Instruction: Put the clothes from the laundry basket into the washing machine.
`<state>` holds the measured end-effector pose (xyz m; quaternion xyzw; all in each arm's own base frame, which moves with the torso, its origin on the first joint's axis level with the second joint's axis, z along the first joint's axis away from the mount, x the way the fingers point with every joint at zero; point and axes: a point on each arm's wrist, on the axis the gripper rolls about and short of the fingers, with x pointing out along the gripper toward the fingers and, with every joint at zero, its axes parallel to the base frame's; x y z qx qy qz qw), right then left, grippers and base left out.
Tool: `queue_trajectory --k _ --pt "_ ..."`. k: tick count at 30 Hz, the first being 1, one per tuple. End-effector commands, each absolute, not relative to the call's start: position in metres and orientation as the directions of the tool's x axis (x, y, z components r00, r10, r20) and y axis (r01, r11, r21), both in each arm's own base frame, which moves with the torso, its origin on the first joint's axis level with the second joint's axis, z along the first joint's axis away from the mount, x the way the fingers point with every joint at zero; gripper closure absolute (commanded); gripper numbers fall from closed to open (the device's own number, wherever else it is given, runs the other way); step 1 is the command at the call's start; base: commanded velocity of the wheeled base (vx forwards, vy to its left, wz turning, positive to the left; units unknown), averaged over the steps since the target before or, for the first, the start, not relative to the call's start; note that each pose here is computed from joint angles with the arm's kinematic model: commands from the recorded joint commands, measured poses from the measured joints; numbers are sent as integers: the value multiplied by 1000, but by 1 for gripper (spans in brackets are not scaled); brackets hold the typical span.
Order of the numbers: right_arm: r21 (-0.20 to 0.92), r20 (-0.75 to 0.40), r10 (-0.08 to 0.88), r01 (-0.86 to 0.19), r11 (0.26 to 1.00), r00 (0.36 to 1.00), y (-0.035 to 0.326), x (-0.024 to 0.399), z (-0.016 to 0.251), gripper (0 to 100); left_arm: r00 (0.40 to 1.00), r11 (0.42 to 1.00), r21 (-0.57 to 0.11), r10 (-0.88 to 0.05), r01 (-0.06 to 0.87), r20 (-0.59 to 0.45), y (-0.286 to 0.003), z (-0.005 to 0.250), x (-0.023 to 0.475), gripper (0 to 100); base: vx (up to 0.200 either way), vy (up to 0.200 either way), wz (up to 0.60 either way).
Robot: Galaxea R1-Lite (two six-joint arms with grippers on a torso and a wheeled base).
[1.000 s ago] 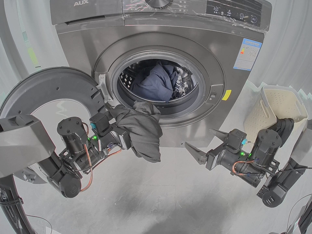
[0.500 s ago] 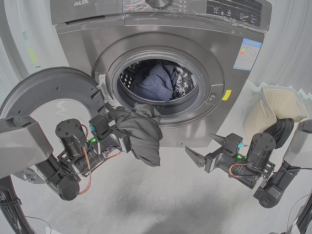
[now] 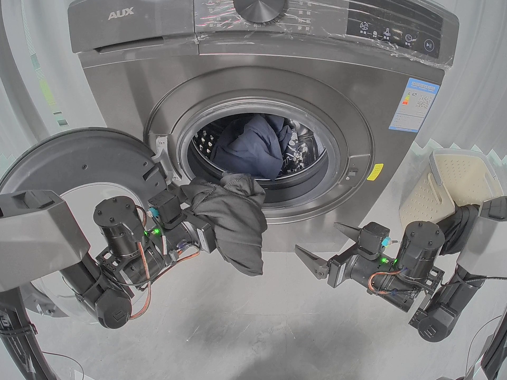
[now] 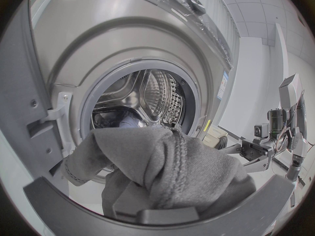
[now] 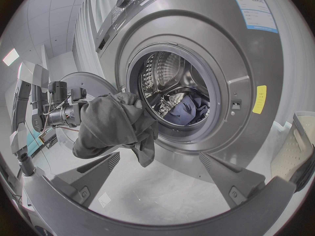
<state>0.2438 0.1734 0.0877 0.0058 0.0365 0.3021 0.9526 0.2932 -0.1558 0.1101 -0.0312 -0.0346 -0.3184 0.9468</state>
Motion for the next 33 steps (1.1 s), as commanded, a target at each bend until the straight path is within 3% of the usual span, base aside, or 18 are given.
queue_trajectory --k 1,5,16,21,26,29,33 --pt "33 -69 579 -579 815 812 174 243 87 0 792 792 -38 -605 609 82 -157 109 293 100 200 0 0" --pt "33 -72 590 -590 807 804 177 239 87 0 780 780 -39 -621 625 77 -163 108 289 100 200 0 0" --pt "33 -92 599 -599 800 795 176 232 85 0 757 756 -43 -651 653 53 -173 103 280 100 0 0 0" --pt "33 -93 614 -614 789 784 179 227 85 0 762 762 7 -647 647 20 -186 93 272 100 0 0 0" --pt "33 -84 618 -617 786 782 178 224 89 0 746 746 -37 -666 665 -18 -205 76 271 100 0 0 0" --pt "32 -87 618 -618 786 782 177 223 89 0 720 719 -46 -694 693 3 -219 72 281 100 0 0 0" --pt "32 -98 624 -624 780 775 179 222 86 0 731 730 -44 -679 682 72 -228 76 304 100 0 0 0"
